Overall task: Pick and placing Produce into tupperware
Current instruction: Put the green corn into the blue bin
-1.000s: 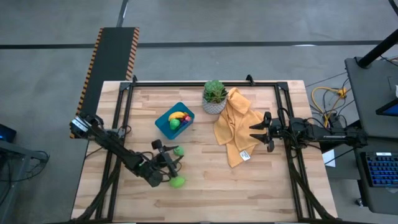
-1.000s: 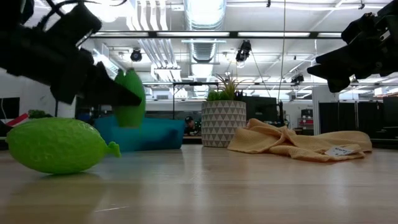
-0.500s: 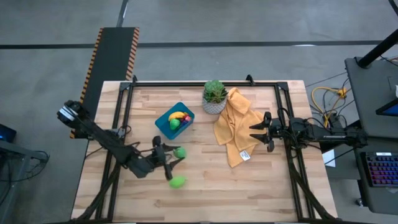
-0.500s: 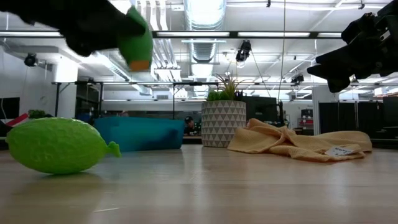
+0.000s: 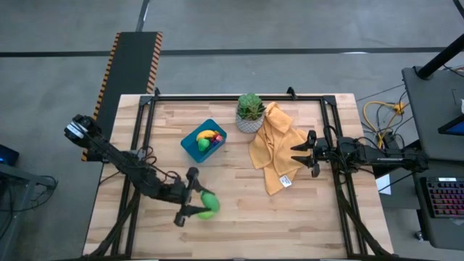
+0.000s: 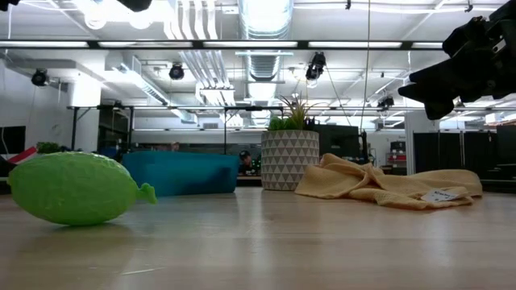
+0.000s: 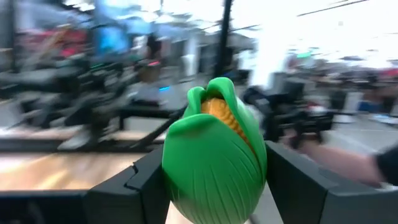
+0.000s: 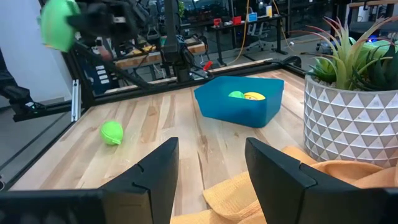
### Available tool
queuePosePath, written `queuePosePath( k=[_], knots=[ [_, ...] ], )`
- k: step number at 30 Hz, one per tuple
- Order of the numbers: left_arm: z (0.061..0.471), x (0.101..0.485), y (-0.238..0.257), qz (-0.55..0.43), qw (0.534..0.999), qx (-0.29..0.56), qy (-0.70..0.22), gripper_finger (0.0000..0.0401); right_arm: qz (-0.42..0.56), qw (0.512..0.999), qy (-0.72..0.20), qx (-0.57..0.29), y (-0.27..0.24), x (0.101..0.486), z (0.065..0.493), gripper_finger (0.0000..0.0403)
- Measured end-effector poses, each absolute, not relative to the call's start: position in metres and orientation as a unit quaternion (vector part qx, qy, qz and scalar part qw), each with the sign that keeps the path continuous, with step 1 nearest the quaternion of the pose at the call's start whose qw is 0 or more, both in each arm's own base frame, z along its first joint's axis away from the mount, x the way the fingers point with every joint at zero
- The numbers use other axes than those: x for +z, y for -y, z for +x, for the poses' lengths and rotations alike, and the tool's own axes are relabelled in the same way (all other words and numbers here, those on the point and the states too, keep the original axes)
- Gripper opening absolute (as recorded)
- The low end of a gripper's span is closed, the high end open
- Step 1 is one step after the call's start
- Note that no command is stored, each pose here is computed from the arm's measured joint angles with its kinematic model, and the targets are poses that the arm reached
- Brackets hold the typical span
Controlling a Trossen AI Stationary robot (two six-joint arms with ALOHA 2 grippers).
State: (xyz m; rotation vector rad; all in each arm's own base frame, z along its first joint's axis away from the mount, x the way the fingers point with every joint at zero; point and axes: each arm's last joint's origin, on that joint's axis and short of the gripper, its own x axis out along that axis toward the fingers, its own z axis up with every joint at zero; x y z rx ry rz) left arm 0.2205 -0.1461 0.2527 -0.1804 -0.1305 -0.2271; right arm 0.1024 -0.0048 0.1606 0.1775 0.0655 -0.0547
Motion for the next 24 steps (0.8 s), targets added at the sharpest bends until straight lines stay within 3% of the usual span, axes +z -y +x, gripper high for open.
queuePosePath(
  k=[8,17,24],
  knots=[
    [0.2173,0.2621,0.1503,-0.08,0.969,-0.204,0.115,0.0209,0.089,0.995,-0.033,-0.027,0.0048,0.1606,0.1024,0.0178],
    [0.2176,0.2616,0.1501,-0.062,0.971,-0.198,0.116,0.0209,0.089,0.995,-0.033,-0.027,0.0048,0.1606,0.1024,0.0178],
    [0.2205,0.2551,0.1424,-0.024,0.991,-0.111,0.077,0.0209,0.092,0.995,-0.033,-0.027,0.0048,0.1606,0.1024,0.0178]
  ],
)
